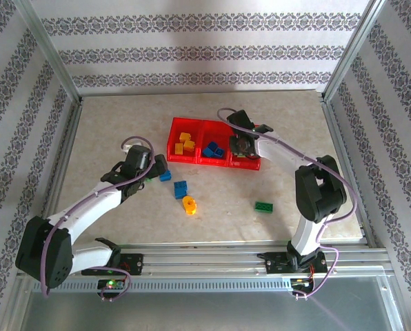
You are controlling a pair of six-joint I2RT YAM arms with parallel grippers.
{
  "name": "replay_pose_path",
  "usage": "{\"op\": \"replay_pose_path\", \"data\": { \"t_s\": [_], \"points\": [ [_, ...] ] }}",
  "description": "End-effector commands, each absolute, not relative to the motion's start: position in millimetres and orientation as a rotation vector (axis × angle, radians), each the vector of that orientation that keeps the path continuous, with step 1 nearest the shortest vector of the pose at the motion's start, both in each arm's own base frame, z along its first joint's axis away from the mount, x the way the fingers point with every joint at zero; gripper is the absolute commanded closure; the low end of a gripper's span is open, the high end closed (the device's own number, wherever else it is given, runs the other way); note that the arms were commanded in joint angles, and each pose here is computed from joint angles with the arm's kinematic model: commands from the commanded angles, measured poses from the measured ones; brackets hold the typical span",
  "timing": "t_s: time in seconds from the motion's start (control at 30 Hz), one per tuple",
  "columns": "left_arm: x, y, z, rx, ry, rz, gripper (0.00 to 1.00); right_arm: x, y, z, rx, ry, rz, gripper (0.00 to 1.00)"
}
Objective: Sort the legos into containers by color
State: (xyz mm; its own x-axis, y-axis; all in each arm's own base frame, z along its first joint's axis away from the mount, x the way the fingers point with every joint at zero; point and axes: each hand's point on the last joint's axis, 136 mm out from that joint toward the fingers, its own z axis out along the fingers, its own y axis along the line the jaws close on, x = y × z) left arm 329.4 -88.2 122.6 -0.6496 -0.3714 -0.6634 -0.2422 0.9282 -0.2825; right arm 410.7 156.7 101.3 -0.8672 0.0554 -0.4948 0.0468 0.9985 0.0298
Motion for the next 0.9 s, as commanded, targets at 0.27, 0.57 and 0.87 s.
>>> {"op": "replay_pose_path", "data": {
  "t_s": [0.27,0.57,0.87],
  "points": [
    [327,-81,118,-0.460,2.313,-0.207,0.00,443,138,85,0.021,2.634,-0.109,0.80],
    [327,-83,114,-0.461,2.324,-0.217,0.00,445,127,67,0.037,2.670,-0.154,0.77],
    [327,-83,113,-0.464,2.329,-0.220,0.00,442,121,56,0.046,2.692,-0.176,0.65]
  ]
}}
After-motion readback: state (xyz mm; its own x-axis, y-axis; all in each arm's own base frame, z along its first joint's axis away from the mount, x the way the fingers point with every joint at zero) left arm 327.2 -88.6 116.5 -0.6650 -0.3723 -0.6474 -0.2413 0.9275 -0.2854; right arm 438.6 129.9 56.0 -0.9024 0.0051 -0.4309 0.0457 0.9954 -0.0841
